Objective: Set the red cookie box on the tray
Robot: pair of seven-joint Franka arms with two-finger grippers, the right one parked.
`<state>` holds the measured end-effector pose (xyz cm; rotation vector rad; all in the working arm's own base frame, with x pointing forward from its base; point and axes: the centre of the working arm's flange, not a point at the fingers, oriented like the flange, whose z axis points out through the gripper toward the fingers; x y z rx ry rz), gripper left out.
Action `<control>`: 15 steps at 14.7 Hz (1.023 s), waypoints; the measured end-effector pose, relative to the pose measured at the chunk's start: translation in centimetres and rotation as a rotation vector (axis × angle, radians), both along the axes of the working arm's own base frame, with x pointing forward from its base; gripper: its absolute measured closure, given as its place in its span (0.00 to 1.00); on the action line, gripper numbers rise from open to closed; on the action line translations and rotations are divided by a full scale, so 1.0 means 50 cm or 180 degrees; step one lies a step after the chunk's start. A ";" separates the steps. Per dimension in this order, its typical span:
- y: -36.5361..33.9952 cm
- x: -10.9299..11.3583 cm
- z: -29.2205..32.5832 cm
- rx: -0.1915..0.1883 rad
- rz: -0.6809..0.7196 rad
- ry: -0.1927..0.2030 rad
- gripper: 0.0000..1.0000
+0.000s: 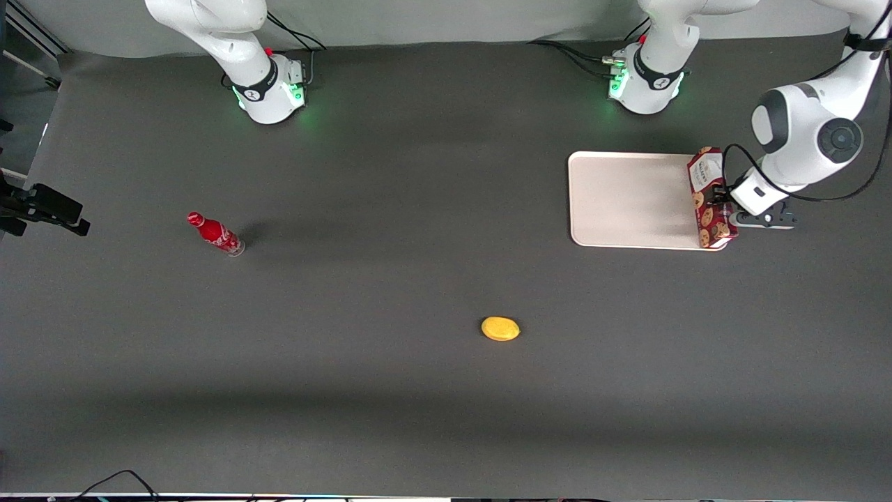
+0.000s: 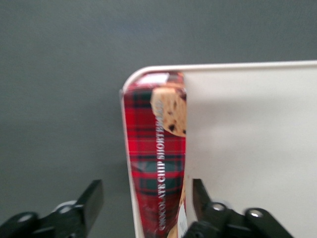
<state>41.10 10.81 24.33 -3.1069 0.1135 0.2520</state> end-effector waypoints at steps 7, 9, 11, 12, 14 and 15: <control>-0.015 0.187 0.388 0.0077 -0.0033 0.0053 0.00; -0.047 0.223 0.505 0.0116 -0.0032 -0.0067 0.00; -0.091 0.250 0.594 0.0086 0.0062 -0.0235 0.00; -0.120 0.260 0.630 0.0077 0.0079 -0.0282 0.00; -0.178 0.280 0.683 0.0087 0.0087 -0.0337 0.00; -0.199 0.289 0.700 0.0091 0.0077 -0.0350 0.00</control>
